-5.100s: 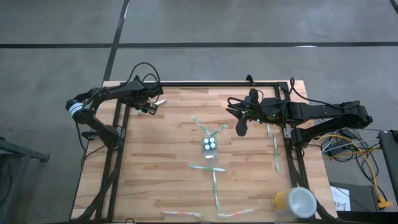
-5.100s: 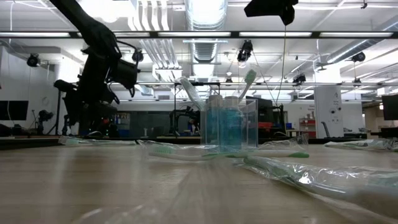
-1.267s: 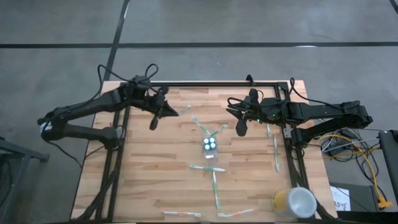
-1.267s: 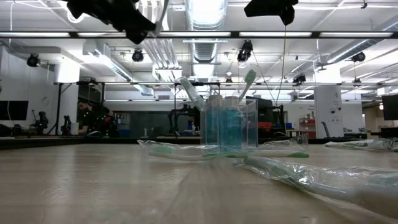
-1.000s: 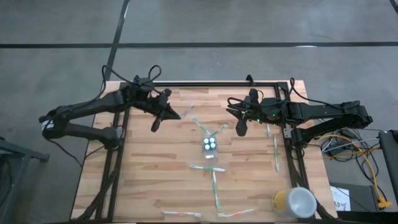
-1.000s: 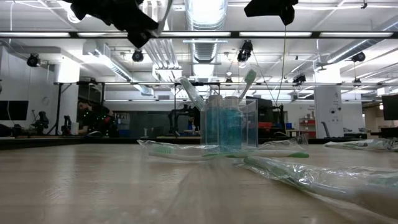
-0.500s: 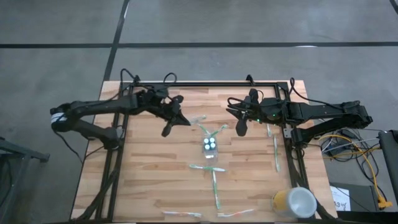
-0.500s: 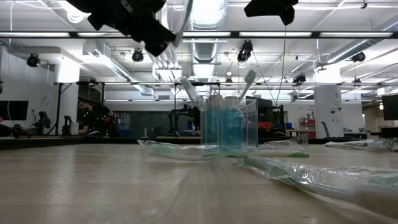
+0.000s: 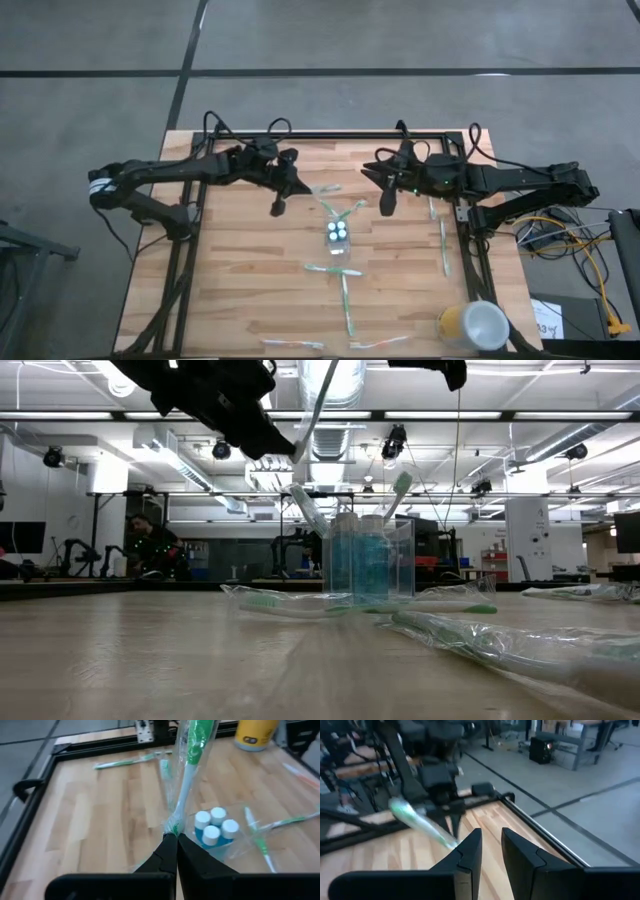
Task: Pick & Place toothbrushing station
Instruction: Put the white green toothbrush into the back side of the transparent organizer
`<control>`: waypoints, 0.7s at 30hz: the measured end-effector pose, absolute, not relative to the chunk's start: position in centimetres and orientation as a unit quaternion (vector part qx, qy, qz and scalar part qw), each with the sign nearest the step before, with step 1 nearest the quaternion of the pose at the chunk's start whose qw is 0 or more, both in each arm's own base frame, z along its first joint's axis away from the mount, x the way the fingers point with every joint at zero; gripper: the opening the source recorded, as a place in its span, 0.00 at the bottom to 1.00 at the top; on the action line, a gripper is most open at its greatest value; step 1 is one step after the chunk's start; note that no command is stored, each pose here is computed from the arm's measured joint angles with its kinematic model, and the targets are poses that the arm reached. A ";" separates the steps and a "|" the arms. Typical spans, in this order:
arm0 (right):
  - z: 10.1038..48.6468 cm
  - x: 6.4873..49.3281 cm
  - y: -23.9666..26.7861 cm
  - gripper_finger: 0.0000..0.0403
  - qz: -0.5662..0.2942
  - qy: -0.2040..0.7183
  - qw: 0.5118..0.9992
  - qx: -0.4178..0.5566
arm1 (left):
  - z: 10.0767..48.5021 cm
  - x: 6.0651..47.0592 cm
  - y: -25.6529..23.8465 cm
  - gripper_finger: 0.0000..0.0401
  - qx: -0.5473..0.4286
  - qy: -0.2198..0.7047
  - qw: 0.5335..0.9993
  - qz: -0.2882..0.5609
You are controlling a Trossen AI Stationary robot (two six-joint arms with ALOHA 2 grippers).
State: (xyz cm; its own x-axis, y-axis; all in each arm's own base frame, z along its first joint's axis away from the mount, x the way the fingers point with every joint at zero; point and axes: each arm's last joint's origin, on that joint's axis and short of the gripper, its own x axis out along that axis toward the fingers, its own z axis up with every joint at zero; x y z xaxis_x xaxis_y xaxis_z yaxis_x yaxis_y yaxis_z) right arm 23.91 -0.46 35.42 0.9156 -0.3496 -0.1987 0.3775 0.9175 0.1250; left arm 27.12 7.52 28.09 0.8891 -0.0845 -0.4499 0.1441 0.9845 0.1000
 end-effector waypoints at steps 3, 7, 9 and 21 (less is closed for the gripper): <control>36.0 24.1 -0.2 0.17 -0.148 0.061 0.983 0.091 | 28.2 27.1 7.6 0.01 0.047 0.229 0.972 -0.037; 36.5 24.9 0.1 0.17 -0.095 0.017 0.984 0.149 | 28.2 27.2 7.7 0.01 0.017 0.229 0.973 -0.014; 36.6 25.4 0.1 0.17 -0.082 0.001 0.980 0.184 | 28.2 27.2 7.7 0.01 0.014 0.229 0.973 -0.011; 34.2 28.2 0.4 0.17 -0.083 0.033 0.976 0.200 | 28.4 27.2 7.7 0.01 0.015 0.224 0.974 -0.013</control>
